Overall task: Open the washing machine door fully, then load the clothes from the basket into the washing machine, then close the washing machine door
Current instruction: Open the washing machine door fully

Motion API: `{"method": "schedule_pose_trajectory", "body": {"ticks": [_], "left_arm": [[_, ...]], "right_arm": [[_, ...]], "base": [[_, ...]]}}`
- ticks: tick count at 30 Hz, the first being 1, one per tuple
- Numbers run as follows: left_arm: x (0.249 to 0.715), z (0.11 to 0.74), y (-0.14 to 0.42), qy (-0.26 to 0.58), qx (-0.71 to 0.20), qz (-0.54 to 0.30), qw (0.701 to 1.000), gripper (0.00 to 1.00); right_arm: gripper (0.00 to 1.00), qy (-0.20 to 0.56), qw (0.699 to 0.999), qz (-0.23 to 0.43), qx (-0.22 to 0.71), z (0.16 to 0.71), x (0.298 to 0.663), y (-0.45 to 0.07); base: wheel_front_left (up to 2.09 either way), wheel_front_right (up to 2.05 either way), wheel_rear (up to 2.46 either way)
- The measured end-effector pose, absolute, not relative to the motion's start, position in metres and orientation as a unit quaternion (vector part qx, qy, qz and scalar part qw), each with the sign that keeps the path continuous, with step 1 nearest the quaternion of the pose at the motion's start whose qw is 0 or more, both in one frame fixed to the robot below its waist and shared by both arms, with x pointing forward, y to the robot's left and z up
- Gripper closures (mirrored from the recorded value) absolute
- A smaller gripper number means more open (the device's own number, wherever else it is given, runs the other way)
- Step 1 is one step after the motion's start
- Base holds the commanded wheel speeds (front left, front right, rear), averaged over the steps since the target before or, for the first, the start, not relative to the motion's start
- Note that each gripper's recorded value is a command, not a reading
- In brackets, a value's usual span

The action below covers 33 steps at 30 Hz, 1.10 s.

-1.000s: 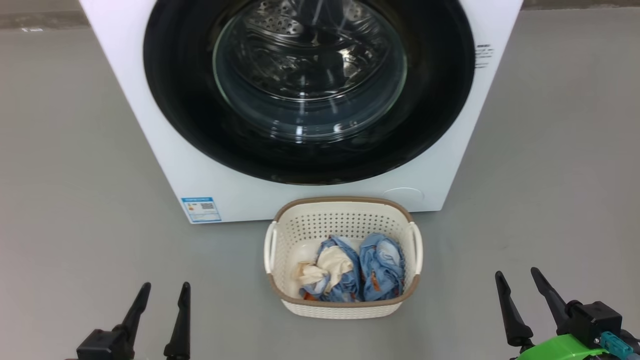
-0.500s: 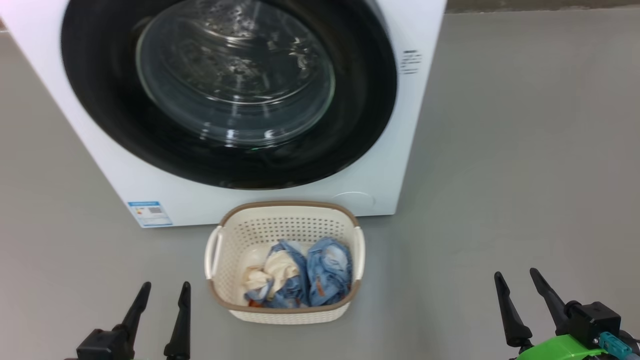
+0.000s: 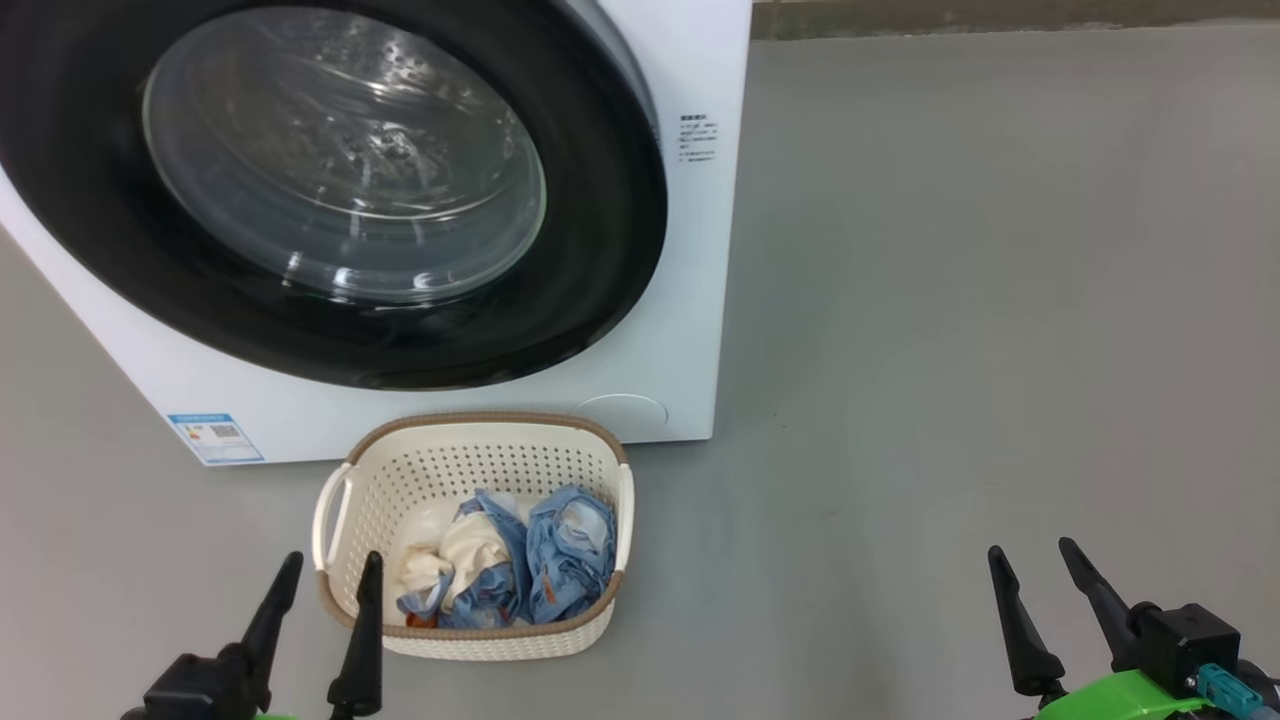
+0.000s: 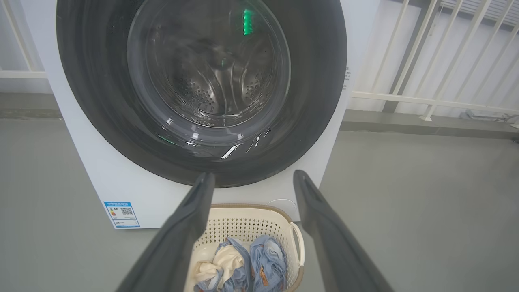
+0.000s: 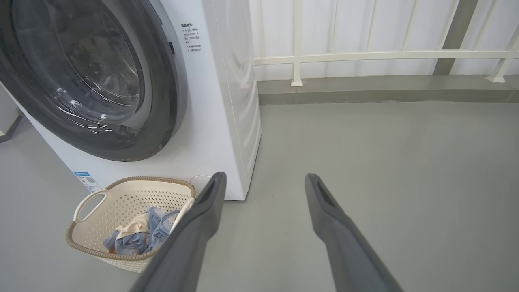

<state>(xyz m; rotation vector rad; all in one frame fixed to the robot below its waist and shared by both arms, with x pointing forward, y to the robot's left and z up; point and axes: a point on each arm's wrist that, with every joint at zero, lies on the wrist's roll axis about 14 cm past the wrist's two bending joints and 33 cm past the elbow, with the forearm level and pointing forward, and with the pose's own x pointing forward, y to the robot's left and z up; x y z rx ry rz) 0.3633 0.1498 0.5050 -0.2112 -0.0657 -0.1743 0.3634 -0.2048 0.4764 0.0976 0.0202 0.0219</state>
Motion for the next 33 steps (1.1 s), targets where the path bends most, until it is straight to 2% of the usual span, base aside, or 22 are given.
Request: {"method": "schedule_pose_trajectory", "body": {"ticks": [9, 10, 11, 12, 21, 27, 33], "left_arm": [[0.362, 0.504, 0.149, -0.030, -0.107, -0.088, 0.990, 0.00], [0.362, 0.503, 0.148, -0.030, -0.109, -0.088, 0.990, 0.00], [0.362, 0.503, 0.148, -0.030, -0.110, -0.088, 0.990, 0.00], [0.362, 0.504, 0.147, -0.030, -0.112, -0.088, 0.989, 0.00], [0.364, 0.498, 0.142, -0.021, -0.121, -0.091, 0.988, 0.00], [0.368, 0.493, 0.139, -0.013, -0.126, -0.095, 0.987, 0.00], [0.378, 0.498, 0.140, -0.021, -0.130, -0.092, 0.987, 0.00]], "right_arm": [[0.00, 0.011, 0.998, 0.008, 0.061, 0.475, 0.363, -0.203], [0.40, 0.011, 0.998, 0.008, 0.068, 0.475, 0.364, -0.202], [0.73, 0.011, 0.997, 0.009, 0.074, 0.475, 0.364, -0.200], [0.99, 0.010, 0.997, 0.009, 0.079, 0.475, 0.364, -0.199], [1.00, -0.057, 0.987, 0.010, 0.153, 0.518, 0.399, -0.194], [1.00, -0.138, 0.963, 0.012, 0.232, 0.573, 0.438, -0.195], [1.00, -0.191, 0.935, 0.045, 0.296, 0.619, 0.478, -0.181]], "base": [[0.10, 0.10, -0.20], [0.00, 0.00, 0.00], [0.00, 0.00, 0.00], [0.00, 0.00, 0.00], [0.00, 0.00, 0.00], [0.00, 0.00, 0.00], [0.00, 0.00, 0.00]]}}
